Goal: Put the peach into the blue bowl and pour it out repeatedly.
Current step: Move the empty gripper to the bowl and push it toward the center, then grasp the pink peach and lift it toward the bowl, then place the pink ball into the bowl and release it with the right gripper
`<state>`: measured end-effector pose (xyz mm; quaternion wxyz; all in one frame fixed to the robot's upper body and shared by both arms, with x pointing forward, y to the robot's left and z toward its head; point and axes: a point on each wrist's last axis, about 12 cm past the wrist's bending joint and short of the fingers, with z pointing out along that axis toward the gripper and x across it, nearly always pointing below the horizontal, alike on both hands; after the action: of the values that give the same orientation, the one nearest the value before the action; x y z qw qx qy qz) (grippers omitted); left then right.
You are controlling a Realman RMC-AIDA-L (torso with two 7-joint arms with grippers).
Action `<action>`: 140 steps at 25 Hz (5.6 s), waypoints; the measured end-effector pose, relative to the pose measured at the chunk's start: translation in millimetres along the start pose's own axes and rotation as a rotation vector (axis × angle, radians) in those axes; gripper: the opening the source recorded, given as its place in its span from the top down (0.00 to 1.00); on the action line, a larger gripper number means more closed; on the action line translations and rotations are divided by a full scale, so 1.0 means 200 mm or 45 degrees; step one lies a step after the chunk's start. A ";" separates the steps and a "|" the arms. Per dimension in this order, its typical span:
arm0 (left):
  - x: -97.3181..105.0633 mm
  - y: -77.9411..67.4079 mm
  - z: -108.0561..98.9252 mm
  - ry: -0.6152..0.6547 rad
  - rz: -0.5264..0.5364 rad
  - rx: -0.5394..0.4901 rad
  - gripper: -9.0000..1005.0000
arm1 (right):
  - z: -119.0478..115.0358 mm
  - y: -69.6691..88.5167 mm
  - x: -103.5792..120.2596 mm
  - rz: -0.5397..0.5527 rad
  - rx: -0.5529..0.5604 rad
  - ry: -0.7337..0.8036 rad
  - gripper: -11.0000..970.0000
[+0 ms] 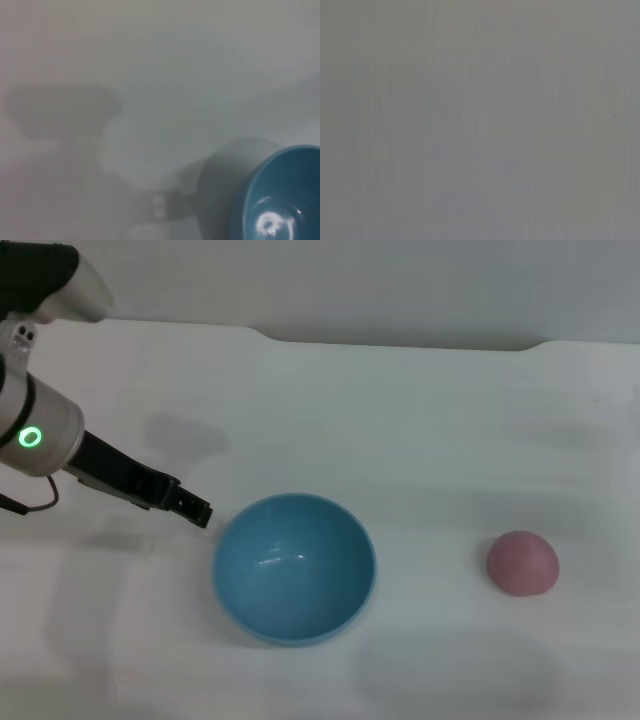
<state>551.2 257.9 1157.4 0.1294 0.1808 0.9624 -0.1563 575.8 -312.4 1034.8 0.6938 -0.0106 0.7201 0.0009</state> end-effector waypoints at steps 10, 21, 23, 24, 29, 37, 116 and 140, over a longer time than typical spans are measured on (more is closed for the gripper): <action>-0.02 -0.10 0.13 0.150 0.033 0.038 0.21 | 0.00 0.00 0.00 -0.002 0.001 -0.001 0.28; -0.06 -0.11 0.23 0.175 0.050 0.031 0.21 | 0.00 0.00 0.00 -0.002 0.000 -0.002 0.28; -0.06 -0.11 0.26 0.184 0.055 0.024 0.21 | 0.00 0.00 0.00 -0.002 0.000 -0.001 0.28; -0.06 -0.11 0.27 0.181 0.059 0.019 0.21 | 0.00 0.00 0.00 -0.002 0.000 -0.001 0.28; -0.06 -0.10 0.32 0.181 0.043 0.014 0.22 | 0.00 0.00 0.00 0.004 0.000 -0.003 0.28; -0.05 -0.11 0.35 0.193 0.049 0.017 0.26 | 0.00 0.00 -0.01 0.006 -0.002 -0.009 0.28; -0.19 -0.17 0.36 -0.061 0.027 0.081 0.99 | 0.15 0.46 -0.29 -0.324 -0.851 1.665 0.28; -0.18 -0.19 0.40 -0.021 0.052 0.068 0.99 | 0.09 0.58 -0.81 -0.106 -1.579 0.857 0.87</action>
<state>584.8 184.9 1104.7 0.1354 0.2027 0.9528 -0.1809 597.9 -193.2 1195.1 0.2989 -0.4313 0.7611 0.3812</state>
